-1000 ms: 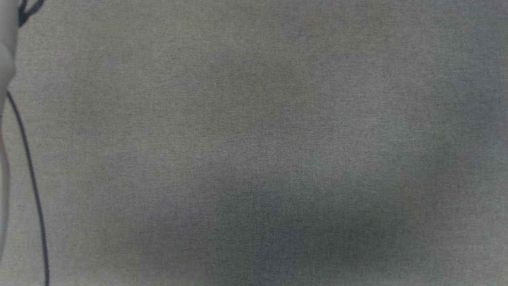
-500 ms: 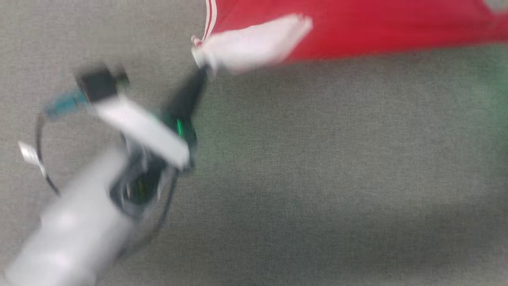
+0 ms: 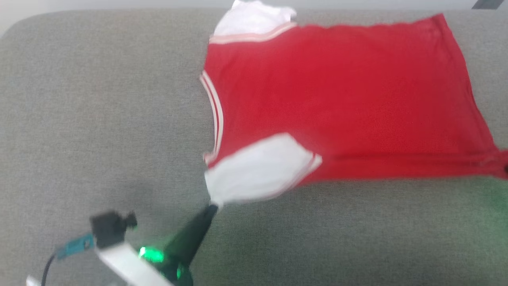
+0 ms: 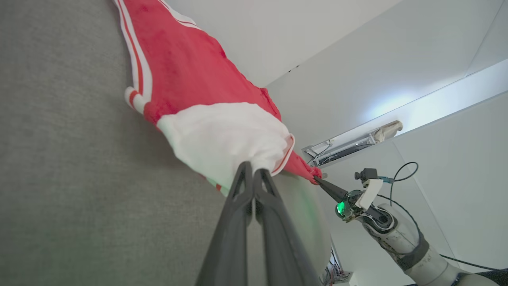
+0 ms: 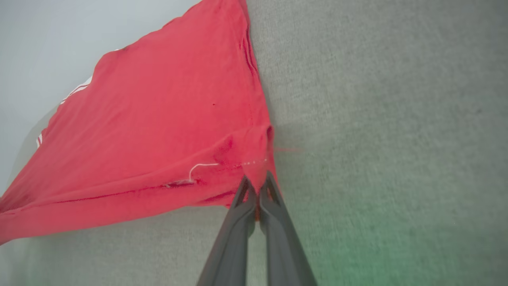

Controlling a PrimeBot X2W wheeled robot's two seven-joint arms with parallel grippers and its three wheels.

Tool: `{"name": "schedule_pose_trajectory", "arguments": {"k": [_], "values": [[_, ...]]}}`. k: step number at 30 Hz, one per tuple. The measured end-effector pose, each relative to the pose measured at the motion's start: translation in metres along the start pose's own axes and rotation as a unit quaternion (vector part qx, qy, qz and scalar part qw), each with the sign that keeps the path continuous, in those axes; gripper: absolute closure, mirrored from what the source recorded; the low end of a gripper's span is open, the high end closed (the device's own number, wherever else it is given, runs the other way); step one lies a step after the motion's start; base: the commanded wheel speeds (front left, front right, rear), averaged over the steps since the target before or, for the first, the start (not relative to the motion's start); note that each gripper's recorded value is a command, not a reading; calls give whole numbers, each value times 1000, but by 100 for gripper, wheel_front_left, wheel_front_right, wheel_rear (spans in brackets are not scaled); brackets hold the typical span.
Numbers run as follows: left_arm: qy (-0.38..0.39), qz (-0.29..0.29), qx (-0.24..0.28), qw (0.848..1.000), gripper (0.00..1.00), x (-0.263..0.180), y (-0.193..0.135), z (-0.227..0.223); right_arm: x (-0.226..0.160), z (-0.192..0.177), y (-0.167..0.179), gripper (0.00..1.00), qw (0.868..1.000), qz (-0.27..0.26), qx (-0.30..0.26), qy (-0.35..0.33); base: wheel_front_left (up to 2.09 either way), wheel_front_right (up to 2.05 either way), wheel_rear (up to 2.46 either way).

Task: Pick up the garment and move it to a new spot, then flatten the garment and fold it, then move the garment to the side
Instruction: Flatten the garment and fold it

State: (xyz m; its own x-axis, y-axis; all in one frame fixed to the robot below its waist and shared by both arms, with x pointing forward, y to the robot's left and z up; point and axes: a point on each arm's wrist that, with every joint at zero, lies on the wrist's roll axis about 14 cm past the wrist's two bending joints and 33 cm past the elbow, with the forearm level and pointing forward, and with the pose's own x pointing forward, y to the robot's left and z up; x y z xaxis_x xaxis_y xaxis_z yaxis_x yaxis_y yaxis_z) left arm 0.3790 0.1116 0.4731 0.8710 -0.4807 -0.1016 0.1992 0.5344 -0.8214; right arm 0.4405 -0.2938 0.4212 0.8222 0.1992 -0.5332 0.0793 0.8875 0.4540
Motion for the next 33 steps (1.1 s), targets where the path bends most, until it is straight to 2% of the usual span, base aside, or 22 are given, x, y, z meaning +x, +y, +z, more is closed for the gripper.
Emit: {"name": "schedule_pose_trajectory", "arguments": {"k": [3, 7, 12, 17, 23, 27, 33], "values": [[8, 5, -17, 1000, 100, -19, -4, -13, -21, -12, -6, 100, 1000, -2, 8, 5, 0, 0, 0], [7, 5, -12, 1000, 100, -31, -7, -14, -40, -23, -11, 100, 1000, -4, 14, 11, 0, 0, 0], [2, -6, 10, 1000, 100, -24, -8, -3, -42, -7, 2, 100, 1000, 15, 8, -15, 0, 0, 0], [-22, -30, 51, 998, 100, 12, -12, 33, -17, 23, 28, 100, 998, 49, -9, -43, 0, 0, 0], [-44, -39, 72, 996, 100, 54, -10, 63, 26, 46, 42, 100, 997, 52, -16, -53, 0, 0, 0], [-37, -10, 78, 996, 100, 70, 12, 62, 51, 48, 42, 100, 998, 41, -13, -45, 0, 0, 0], [-7, 39, 92, 995, 100, 81, 50, 43, 75, 30, 27, 100, 1000, 10, -9, -15, 0, 0, 0]]}}
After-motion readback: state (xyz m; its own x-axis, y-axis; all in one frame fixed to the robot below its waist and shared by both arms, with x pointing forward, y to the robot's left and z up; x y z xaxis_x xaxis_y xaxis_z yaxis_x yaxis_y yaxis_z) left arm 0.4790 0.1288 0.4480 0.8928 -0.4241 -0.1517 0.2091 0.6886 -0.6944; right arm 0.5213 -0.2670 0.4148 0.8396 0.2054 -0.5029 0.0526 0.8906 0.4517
